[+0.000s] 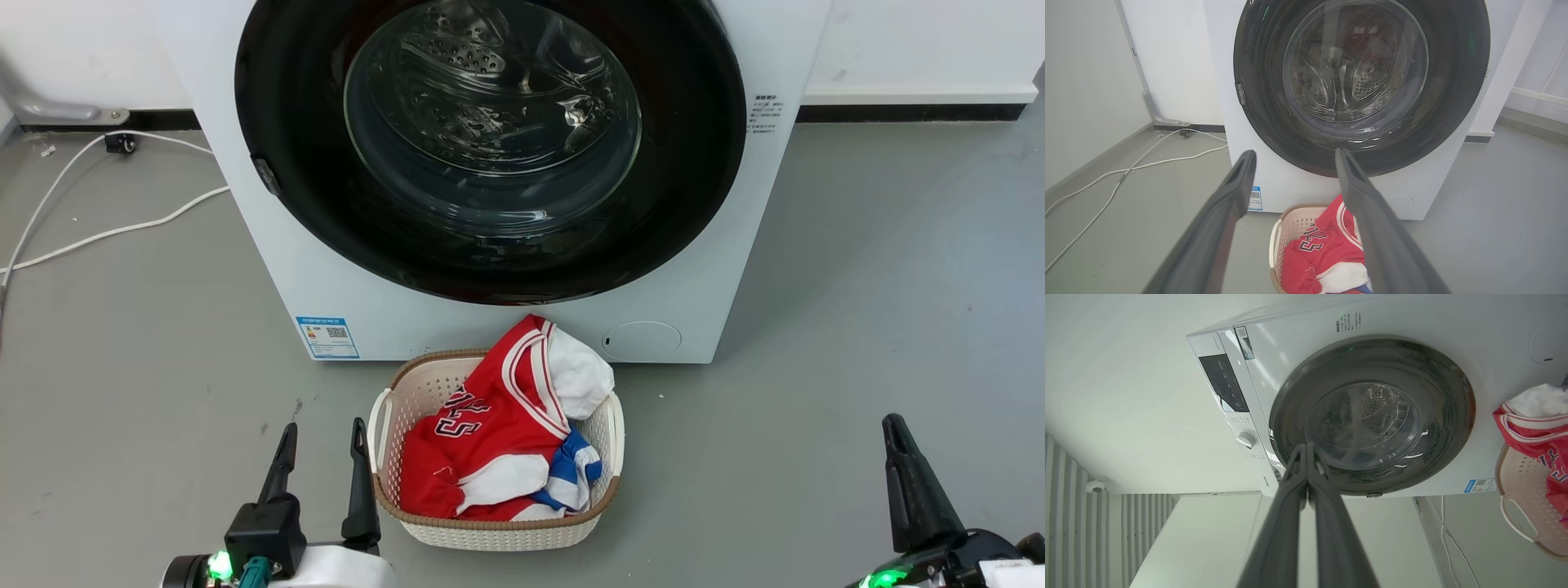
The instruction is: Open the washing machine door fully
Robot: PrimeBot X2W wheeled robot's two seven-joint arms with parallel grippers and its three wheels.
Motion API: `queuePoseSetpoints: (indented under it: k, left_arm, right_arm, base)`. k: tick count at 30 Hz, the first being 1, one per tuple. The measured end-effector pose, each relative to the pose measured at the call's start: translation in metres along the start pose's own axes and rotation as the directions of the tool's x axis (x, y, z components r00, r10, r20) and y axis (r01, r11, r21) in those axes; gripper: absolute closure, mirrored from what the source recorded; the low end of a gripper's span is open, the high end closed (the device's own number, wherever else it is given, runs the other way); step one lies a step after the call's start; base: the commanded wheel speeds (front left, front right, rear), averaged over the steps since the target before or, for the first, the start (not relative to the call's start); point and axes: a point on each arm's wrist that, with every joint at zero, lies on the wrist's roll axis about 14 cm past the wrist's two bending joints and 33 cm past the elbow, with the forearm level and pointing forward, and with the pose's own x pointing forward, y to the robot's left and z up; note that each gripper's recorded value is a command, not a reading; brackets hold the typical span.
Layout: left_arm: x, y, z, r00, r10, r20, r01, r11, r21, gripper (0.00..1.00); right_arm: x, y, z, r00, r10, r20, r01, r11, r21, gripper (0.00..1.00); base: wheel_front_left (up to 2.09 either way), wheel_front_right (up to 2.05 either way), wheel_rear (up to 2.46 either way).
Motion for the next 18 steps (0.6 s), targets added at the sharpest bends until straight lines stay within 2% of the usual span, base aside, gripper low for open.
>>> queuePoseSetpoints:
  k: [18]
  left_arm:
    - [-0.0004,0.0045,-0.0018,1.0,0.017,-0.005,-0.017,1.0,0.016,0.0]
  right_arm:
    - [0.0007,-0.0071,-0.0039,0.999,-0.022,-0.031,0.022,1.0,0.007,1.0]
  base:
    - [0.0,0.0,0.0]
